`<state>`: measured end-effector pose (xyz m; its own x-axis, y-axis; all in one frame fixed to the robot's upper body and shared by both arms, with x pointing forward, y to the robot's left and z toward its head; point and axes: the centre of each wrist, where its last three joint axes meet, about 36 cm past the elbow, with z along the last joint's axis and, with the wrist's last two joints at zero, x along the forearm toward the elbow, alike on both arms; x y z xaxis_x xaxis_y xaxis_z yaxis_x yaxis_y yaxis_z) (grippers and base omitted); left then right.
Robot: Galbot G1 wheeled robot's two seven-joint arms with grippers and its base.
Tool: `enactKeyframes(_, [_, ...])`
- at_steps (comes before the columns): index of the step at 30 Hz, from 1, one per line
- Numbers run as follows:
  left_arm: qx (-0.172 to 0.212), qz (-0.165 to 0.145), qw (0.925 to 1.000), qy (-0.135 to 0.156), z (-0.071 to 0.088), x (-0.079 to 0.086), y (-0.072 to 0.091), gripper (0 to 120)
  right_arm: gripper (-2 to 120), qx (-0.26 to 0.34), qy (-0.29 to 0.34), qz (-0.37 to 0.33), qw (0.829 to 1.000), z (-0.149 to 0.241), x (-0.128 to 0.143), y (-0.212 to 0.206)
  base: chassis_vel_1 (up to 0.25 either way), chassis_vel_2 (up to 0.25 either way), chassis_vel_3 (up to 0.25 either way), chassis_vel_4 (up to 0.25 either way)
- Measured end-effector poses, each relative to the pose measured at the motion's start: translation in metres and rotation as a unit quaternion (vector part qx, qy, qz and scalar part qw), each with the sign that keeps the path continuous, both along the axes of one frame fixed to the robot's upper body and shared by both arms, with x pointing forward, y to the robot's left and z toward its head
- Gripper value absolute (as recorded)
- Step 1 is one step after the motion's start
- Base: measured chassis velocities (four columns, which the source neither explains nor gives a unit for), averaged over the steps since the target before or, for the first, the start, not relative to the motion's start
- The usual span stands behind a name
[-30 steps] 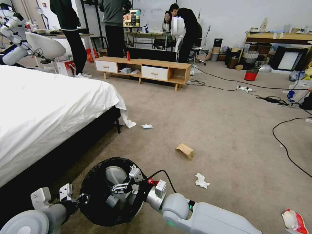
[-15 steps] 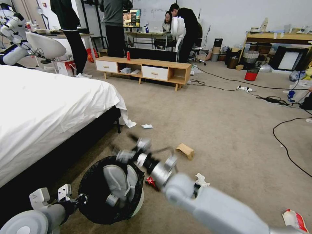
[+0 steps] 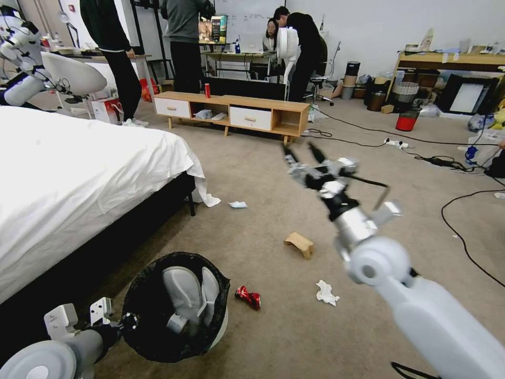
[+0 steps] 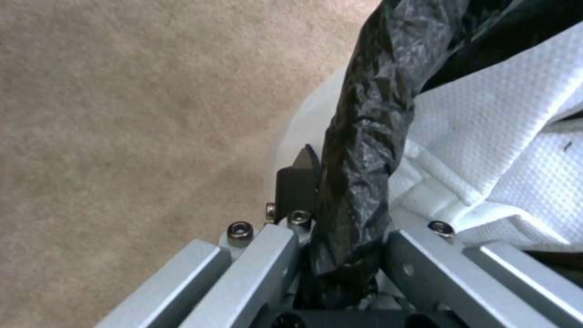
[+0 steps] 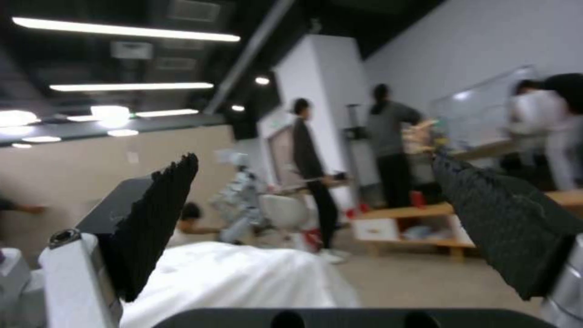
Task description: Pick up the trash bin and place the garbage on the floor into it.
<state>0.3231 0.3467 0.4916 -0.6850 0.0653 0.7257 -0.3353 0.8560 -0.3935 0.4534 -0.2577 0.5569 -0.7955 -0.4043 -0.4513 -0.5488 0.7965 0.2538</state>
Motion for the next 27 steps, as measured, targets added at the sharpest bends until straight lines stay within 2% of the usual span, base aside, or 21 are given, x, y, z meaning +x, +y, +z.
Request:
enactKeyframes(1, [0.015, 0.002, 0.9999, -0.005, -0.002, 0.0, 0.001, 0, 98, -0.017, 0.015, -0.028, 0.999, -0.003, -0.014, -0.014, 0.0, 0.0, 0.0, 0.0])
enactKeyframes(4, [0.029, 0.005, 0.9995, -0.01, -0.003, -0.001, 0.003, 0, 98, -0.042, 0.029, -0.066, 0.997, -0.006, -0.026, -0.025, 0.0, 0.0, 0.0, 0.0])
enactKeyframes(7, [0.041, 0.013, 0.9989, -0.015, -0.006, -0.004, 0.004, 0, 98, -0.092, 0.044, -0.14, 0.985, -0.02, -0.053, -0.037, 0.0, 0.0, 0.0, 0.0])
enactKeyframes(10, [0.045, 0.018, 0.9987, -0.014, -0.007, -0.007, 0.006, 0, 99, -0.1, 0.047, -0.16, 0.981, -0.026, -0.058, -0.038, 0.0, 0.0, 0.0, 0.0])
enactKeyframes(13, [0.049, 0.032, 0.9982, -0.014, -0.007, -0.019, 0.006, 0, 100, -0.11, 0.039, -0.193, 0.974, -0.038, -0.061, -0.041, 0.0, 0.0, 0.0, 0.0])
enactKeyframes(18, [0.047, 0.038, 0.9981, -0.014, -0.007, -0.023, 0.005, 0, 100, -0.116, 0.035, -0.211, 0.97, -0.045, -0.067, -0.044, 0.0, 0.0, 0.0, 0.0])
enactKeyframes(27, [0.047, 0.046, 0.9977, -0.018, -0.008, -0.03, 0.002, 0, 100, -0.135, 0.06, -0.278, 0.949, -0.069, -0.096, -0.044, 0.0, 0.0, 0.0, 0.0])
